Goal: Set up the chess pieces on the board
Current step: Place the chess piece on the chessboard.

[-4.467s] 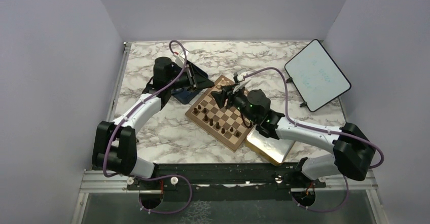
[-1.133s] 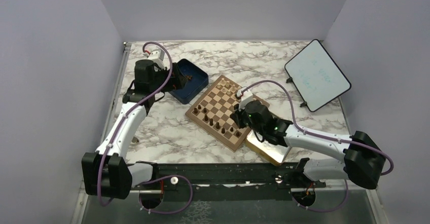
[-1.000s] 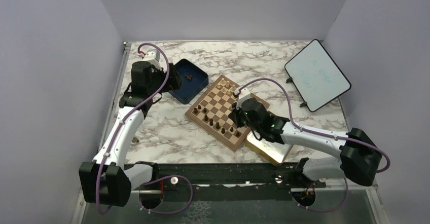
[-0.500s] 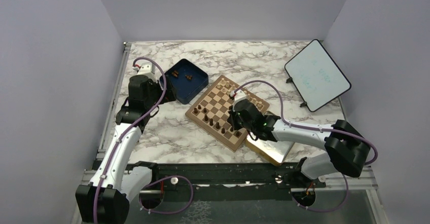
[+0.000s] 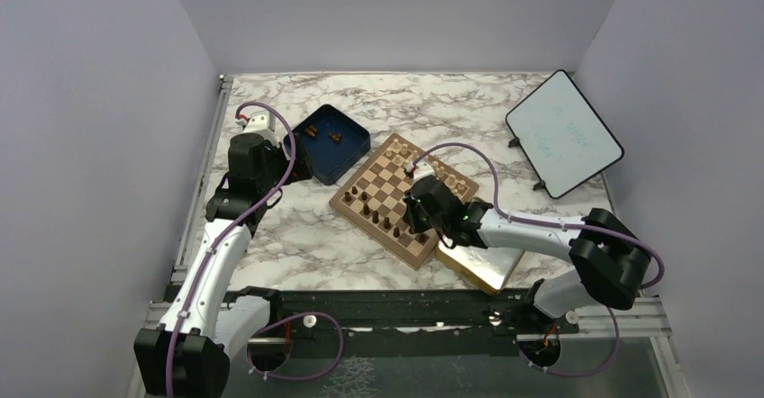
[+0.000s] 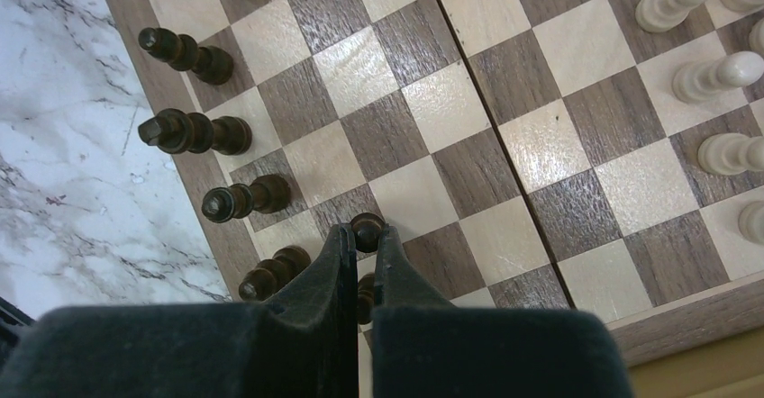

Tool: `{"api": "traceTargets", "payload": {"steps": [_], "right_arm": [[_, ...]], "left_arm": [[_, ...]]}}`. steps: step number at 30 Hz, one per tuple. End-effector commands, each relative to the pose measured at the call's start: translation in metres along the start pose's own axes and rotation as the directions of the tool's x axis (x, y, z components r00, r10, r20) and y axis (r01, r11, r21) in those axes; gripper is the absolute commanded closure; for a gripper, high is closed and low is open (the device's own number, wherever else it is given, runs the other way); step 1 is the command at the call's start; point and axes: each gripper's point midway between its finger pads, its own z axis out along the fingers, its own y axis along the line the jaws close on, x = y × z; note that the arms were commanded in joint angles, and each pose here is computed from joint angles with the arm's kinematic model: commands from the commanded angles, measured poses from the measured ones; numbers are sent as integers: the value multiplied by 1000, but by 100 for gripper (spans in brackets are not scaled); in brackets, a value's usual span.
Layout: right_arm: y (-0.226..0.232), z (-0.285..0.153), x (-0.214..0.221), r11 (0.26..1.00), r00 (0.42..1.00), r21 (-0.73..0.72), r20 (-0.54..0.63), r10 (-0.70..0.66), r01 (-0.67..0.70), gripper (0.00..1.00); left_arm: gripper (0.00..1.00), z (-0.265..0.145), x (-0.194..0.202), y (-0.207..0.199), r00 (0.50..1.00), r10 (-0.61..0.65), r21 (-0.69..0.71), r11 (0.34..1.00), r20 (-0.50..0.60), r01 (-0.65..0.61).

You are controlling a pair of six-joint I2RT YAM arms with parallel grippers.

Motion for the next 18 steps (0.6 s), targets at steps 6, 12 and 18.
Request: {"api": "traceTargets", "payload": {"steps": [6,12,18], "right_arm": [[8,3,6,1000,998,-1,-60,11,-11,95],[10,5,2,1000,998,-5,-57,10,-10,95],[13,7,2,1000,998,-13,-69,11,-12,94]], "left_arm": [[1,-2,-2,4,1000,3,-20,1000,18,-3],[1,-2,-3,6,1000,3,-36,999,23,-3],[1,-2,-3,8,1000,4,-44,999,25,-3]]}}
